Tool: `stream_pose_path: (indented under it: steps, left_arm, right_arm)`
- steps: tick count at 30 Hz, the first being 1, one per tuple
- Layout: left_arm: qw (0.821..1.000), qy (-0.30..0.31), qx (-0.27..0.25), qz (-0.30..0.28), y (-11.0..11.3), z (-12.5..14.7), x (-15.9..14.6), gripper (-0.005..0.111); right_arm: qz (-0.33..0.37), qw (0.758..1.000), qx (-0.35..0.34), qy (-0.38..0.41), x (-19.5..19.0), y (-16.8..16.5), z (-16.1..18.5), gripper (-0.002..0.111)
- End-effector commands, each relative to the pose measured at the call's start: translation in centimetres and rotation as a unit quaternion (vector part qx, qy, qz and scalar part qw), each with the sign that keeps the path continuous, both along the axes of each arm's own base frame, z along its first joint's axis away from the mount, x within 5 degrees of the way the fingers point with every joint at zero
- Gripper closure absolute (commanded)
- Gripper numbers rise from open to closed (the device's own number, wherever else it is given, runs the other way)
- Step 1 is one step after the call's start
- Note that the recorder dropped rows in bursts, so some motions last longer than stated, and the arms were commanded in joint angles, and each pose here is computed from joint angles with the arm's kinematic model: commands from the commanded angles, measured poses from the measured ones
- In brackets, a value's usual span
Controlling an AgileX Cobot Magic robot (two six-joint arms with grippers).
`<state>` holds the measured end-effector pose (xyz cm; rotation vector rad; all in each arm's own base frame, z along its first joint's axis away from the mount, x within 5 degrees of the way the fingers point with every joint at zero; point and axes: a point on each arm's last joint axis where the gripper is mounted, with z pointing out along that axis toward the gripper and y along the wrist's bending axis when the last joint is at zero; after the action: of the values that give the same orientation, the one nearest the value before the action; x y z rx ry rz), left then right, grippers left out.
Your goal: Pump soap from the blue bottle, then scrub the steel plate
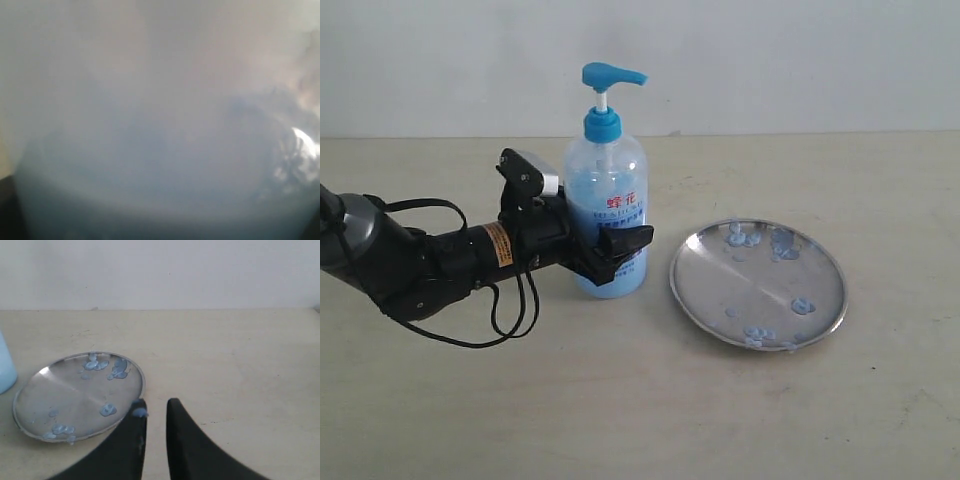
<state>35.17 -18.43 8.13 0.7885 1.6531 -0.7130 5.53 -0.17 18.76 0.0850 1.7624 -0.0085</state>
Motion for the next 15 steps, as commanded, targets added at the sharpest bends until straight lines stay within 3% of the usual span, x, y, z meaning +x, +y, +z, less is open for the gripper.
stream_pose_path:
  steps: [1,3,8,15]
  left_arm:
    - [0.997,-0.022,0.068,-0.036,-0.1,-0.3,-0.4,0.102]
    - [0.993,-0.045,0.094,-0.057,-0.2,0.4,-0.5,0.102]
    - [0.976,-0.078,0.188,-0.078,0.0,3.3,-0.1,0.102]
    - [0.978,-0.088,0.177,-0.074,-0.2,4.2,0.3,0.102]
  right_arm:
    - [-0.011,0.996,0.060,-0.064,0.1,-0.1,1.1,0.103]
    - [-0.017,0.987,0.127,-0.093,0.1,-0.1,1.6,0.103]
    - [-0.022,0.981,0.142,-0.128,0.1,-0.2,2.2,0.103]
    - [-0.031,0.961,0.200,-0.187,0.0,-0.5,3.2,0.103]
